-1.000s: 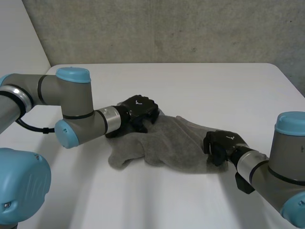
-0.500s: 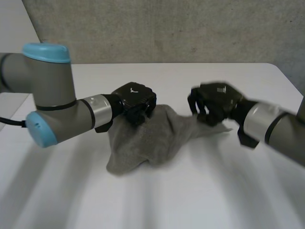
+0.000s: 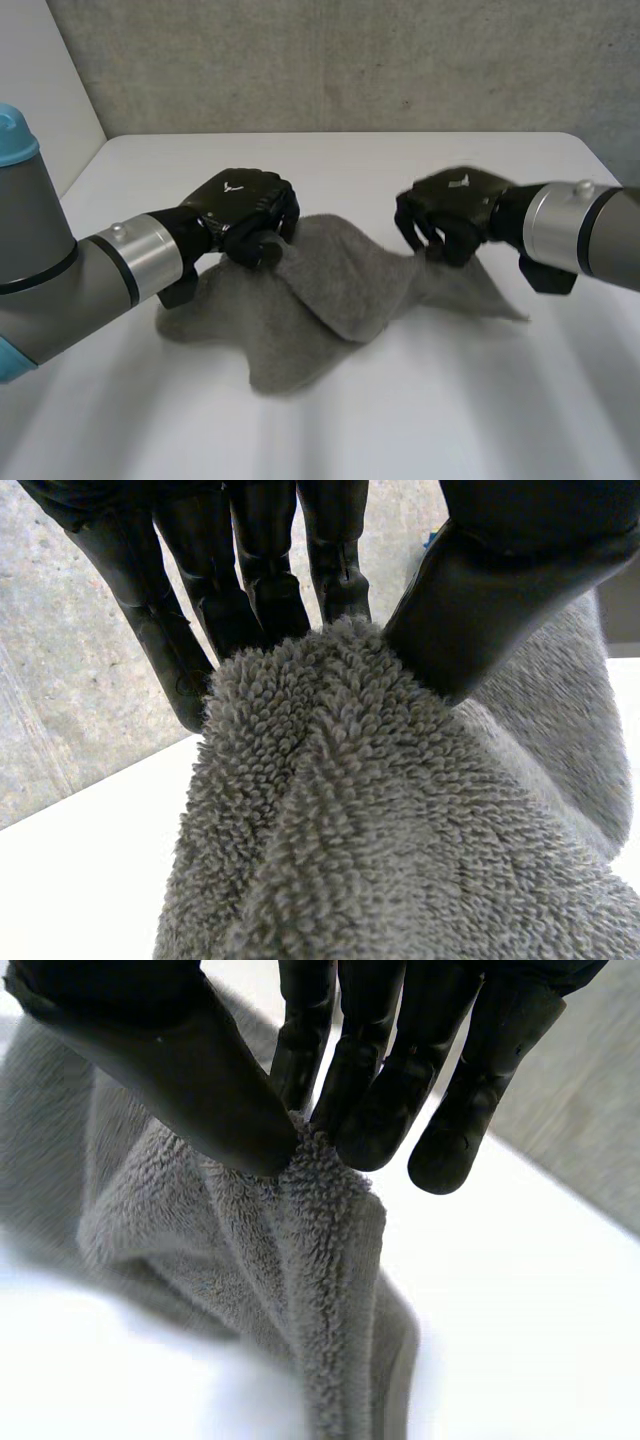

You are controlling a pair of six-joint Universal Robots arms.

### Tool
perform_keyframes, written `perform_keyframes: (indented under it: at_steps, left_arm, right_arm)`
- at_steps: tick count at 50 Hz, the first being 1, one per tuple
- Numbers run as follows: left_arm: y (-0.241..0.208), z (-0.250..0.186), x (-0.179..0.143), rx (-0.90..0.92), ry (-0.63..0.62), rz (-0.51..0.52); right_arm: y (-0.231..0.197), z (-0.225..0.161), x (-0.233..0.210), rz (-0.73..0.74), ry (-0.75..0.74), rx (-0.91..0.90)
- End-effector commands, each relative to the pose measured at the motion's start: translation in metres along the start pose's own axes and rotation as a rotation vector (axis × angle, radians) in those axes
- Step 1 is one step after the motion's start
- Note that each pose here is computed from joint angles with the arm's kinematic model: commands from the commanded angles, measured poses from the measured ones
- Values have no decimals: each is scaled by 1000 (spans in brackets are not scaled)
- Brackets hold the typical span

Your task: Fold the towel.

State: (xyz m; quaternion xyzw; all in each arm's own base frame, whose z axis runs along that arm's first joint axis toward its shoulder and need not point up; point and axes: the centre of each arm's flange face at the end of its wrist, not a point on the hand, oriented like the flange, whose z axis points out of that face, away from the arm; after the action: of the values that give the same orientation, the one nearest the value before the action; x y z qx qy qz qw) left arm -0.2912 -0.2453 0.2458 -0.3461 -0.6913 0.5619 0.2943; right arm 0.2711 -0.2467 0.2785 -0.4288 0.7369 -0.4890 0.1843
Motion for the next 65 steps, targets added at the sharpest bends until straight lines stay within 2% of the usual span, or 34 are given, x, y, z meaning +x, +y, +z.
perform_keyframes:
  at_steps: [1,3,5,8,10,11,13,14,16,20,25,26,27,29,30,32,33,34,35,36,37,38,41,46,48,50,54,57,59,60,62,63,65]
  left_arm:
    - [-10,23,-9,77,-1,53]
    - [-10,37,-14,108,3,71]
    - [-26,65,-14,211,21,132]
    - [-41,76,-16,274,14,162]
    - [-79,85,-20,415,-21,211]
    - [-79,85,-20,416,-21,211]
    - [-122,79,-23,588,-65,259]
    - [-122,79,-23,589,-65,259]
    - [-163,61,-19,771,-78,293]
    - [-179,45,-21,871,-68,277]
    - [-150,45,-35,827,-36,178]
    - [-129,48,-39,771,-25,145]
    - [-129,48,-39,770,-25,144]
    - [-85,52,-36,642,39,109]
    - [-85,52,-36,641,39,109]
    - [-36,52,-25,505,117,62]
    - [-35,52,-25,504,117,62]
    - [-12,50,-20,442,145,36]
    - [-11,50,-20,442,145,36]
    - [11,48,-14,386,170,14]
    - [33,44,-8,335,187,-1]
    - [33,44,-8,335,187,-1]
    - [83,32,8,206,206,-12]
    - [90,22,9,169,187,36]
    - [81,18,1,175,162,48]
    - [57,10,-19,198,101,63]
    - [33,7,-34,229,63,82]
    - [12,7,-42,257,47,102]
    - [-5,10,-49,274,39,107]
    - [-5,10,-49,274,39,107]
    - [-11,16,-52,262,48,77]
    - [-11,17,-52,262,48,76]
    - [5,33,-60,201,57,17]
  right_arm:
    - [-2,28,17,-95,47,37]
    - [-9,39,30,-126,104,82]
    - [-32,58,58,-197,255,202]
    - [-53,62,70,-237,340,293]
    - [-103,55,76,-305,455,496]
    - [-103,55,76,-306,455,497]
    - [-144,33,69,-309,492,691]
    - [-145,33,69,-309,492,692]
    - [-175,-1,65,-273,487,855]
    - [-180,-17,55,-260,411,917]
    - [-153,-12,35,-278,269,846]
    - [-142,-10,28,-276,226,812]
    - [-142,-10,28,-276,226,811]
    - [-111,1,16,-270,160,720]
    - [-111,1,16,-270,159,720]
    - [-73,17,4,-290,107,607]
    - [-73,17,4,-290,107,606]
    - [-52,24,-4,-304,82,545]
    - [-28,30,-12,-320,54,477]
    - [-27,30,-12,-320,54,476]
    - [-5,35,-20,-343,29,414]
    - [-5,35,-20,-343,28,413]
    - [56,52,-36,-420,-24,240]
    - [81,56,-40,-451,-33,146]
    - [83,55,-39,-438,-26,121]
    - [79,53,-34,-426,11,107]
    - [72,53,-29,-384,48,112]
    - [64,51,-24,-297,85,124]
    - [58,46,-20,-187,112,142]
    - [57,46,-20,-186,112,142]
    - [56,43,-17,-68,133,149]
    - [56,43,-17,-67,133,149]
    - [61,42,-9,55,167,140]
